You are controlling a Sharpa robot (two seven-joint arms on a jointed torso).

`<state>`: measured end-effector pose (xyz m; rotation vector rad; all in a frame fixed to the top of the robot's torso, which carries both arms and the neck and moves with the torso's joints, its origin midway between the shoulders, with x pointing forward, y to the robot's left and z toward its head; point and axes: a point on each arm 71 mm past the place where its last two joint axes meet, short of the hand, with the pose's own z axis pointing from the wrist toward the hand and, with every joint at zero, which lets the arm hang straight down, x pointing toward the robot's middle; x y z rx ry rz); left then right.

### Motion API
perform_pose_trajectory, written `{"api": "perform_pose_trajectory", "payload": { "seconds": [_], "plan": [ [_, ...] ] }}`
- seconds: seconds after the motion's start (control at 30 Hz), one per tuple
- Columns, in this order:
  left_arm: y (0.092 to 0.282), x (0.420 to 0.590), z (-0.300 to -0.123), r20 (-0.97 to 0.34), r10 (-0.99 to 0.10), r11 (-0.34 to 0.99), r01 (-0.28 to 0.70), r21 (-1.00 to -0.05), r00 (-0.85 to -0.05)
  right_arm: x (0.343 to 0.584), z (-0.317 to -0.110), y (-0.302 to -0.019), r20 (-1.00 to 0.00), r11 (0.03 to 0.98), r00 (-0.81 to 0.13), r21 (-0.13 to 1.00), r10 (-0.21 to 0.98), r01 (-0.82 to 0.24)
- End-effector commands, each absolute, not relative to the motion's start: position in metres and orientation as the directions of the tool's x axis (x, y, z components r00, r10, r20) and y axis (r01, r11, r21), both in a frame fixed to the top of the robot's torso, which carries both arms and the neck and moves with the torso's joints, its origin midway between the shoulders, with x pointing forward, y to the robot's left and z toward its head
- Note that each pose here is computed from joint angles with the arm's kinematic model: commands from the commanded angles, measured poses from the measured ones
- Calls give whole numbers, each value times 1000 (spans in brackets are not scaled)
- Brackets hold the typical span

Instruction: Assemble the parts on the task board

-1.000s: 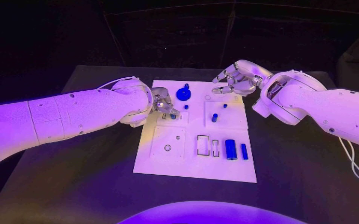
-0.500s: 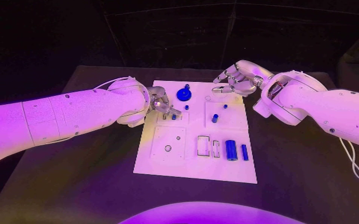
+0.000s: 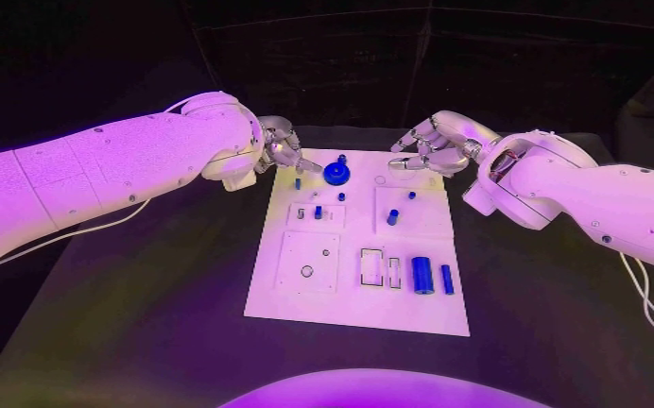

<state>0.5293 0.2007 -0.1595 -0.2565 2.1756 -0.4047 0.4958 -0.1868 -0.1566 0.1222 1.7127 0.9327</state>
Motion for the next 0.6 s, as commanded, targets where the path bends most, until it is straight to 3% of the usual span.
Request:
{"api": "perform_pose_trajectory", "payload": {
  "seconds": [0.03, 0.27, 0.6],
  "plan": [
    [205, 535, -165, -694, -250, 951, -36, -308, -675, 496, -155, -186, -770, 675, -365, 637, 524, -373],
    [215, 556, -174, -697, -233, 965, -74, -250, -678, 496, -155, -184, -769, 673, -368, 637, 523, -375],
    [218, 565, -185, -701, -233, 968, -96, -230, -674, 497, -155, -183, -769, 673, -369, 637, 522, -376]
  ]
}}
